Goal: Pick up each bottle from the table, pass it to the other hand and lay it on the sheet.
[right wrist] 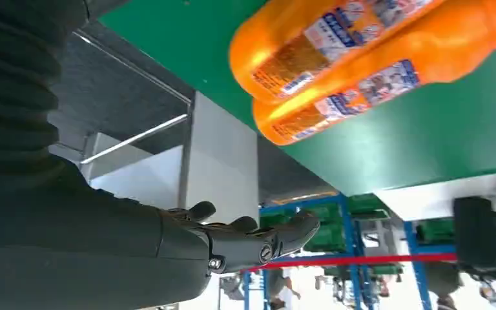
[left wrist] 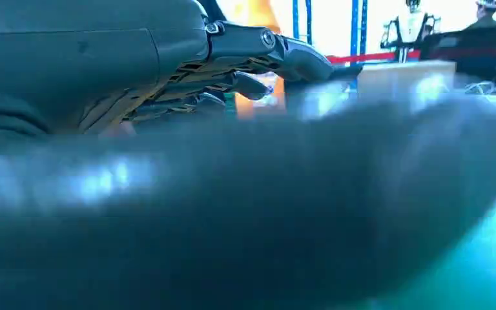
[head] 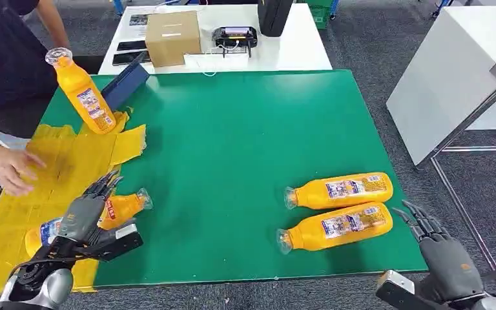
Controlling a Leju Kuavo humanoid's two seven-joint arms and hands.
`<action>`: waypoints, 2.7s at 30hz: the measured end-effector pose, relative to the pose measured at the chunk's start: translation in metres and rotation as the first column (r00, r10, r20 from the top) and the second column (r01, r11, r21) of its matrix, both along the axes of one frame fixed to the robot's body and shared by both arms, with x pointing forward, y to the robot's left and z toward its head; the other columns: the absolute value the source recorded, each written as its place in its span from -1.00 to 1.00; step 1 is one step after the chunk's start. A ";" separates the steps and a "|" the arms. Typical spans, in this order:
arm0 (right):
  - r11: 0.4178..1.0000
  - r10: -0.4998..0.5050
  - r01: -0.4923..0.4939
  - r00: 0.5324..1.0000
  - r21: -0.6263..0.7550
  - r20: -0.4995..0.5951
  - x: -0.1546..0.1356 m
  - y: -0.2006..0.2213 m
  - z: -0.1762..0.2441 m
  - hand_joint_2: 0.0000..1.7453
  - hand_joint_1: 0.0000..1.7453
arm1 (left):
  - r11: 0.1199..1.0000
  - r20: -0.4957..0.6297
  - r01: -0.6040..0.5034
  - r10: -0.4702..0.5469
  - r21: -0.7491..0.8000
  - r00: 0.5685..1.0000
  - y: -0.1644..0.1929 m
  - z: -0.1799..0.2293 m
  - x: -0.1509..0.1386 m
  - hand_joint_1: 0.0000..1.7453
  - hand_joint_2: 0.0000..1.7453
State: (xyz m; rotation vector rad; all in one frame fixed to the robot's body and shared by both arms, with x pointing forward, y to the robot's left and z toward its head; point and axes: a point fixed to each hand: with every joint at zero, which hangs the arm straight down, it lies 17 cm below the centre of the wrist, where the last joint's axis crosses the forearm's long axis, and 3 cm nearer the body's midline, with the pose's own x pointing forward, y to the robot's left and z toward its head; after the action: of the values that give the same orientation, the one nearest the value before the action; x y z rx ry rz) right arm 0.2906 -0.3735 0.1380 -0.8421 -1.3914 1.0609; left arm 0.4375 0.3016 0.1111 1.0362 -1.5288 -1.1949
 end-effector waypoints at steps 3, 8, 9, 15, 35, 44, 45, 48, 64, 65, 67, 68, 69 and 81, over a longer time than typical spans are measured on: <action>0.999 -0.006 0.004 0.999 -0.037 -0.044 -0.002 -0.006 -0.011 1.00 -1.00 | 0.994 0.019 0.038 -0.037 -0.102 0.999 -0.012 0.010 -0.003 -1.00 -1.00; 0.995 -0.027 0.016 0.993 -0.097 -0.114 -0.006 -0.018 -0.035 1.00 -1.00 | 0.921 0.056 0.114 -0.101 -0.373 0.993 -0.043 0.045 -0.008 -1.00 -1.00; 0.994 -0.033 0.020 0.992 -0.112 -0.122 -0.006 -0.020 -0.040 1.00 -1.00 | 0.904 0.067 0.128 -0.110 -0.407 0.992 -0.048 0.053 -0.009 -1.00 -1.00; 0.987 -0.054 0.029 0.987 -0.159 -0.152 0.007 -0.023 -0.061 1.00 -1.00 | 0.871 0.119 0.174 -0.134 -0.459 0.984 -0.064 0.078 -0.010 -1.00 -1.00; 0.977 -0.026 -0.008 0.987 -0.214 -0.158 0.059 0.001 -0.082 1.00 -1.00 | 0.842 0.168 0.223 -0.160 -0.491 0.973 -0.076 0.101 -0.008 -1.00 -1.00; 0.968 -0.003 -0.036 0.988 -0.248 -0.155 0.074 0.011 -0.084 1.00 -1.00 | 0.835 0.180 0.235 -0.166 -0.497 0.970 -0.078 0.107 -0.005 -1.00 -1.00; 0.967 0.001 -0.042 0.987 -0.250 -0.162 0.074 0.012 -0.086 1.00 -1.00 | 0.834 0.182 0.237 -0.167 -0.498 0.969 -0.078 0.108 -0.005 -1.00 -1.00; 0.964 0.011 -0.060 0.982 -0.259 -0.187 0.072 0.014 -0.095 1.00 -1.00 | 0.830 0.186 0.243 -0.171 -0.502 0.968 -0.079 0.111 -0.004 -1.00 -1.00; 0.951 0.012 -0.090 0.966 -0.294 -0.256 0.073 0.012 -0.122 1.00 -1.00 | 0.820 0.199 0.264 -0.186 -0.508 0.962 -0.085 0.119 0.000 -1.00 -1.00; 0.950 0.011 -0.091 0.966 -0.299 -0.260 0.073 0.012 -0.124 1.00 -1.00 | 0.819 0.200 0.266 -0.188 -0.509 0.961 -0.086 0.120 0.001 -1.00 -1.00; 0.945 0.008 -0.093 0.964 -0.313 -0.264 0.074 0.012 -0.127 1.00 -1.00 | 0.817 0.204 0.271 -0.192 -0.509 0.960 -0.088 0.122 0.001 -1.00 -1.00; 0.942 0.004 -0.094 0.963 -0.323 -0.270 0.074 0.011 -0.131 1.00 -1.00 | 0.815 0.205 0.276 -0.196 -0.509 0.959 -0.089 0.123 0.002 -1.00 -1.00; 0.939 0.004 -0.098 0.962 -0.329 -0.275 0.076 0.011 -0.133 1.00 -1.00 | 0.814 0.206 0.280 -0.200 -0.510 0.958 -0.091 0.124 0.003 -1.00 -1.00; 0.915 0.082 -0.226 0.915 -0.333 -0.396 0.073 0.003 -0.155 1.00 1.00 | 0.790 0.204 0.318 -0.246 -0.524 0.948 -0.108 0.134 0.019 -1.00 -1.00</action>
State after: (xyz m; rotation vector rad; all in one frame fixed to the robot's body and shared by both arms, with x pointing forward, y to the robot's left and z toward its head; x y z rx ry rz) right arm 0.3636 -0.3701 -0.0171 -0.7510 -0.9549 1.5578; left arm 0.4569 0.1940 0.2452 0.5057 -2.0256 -0.7966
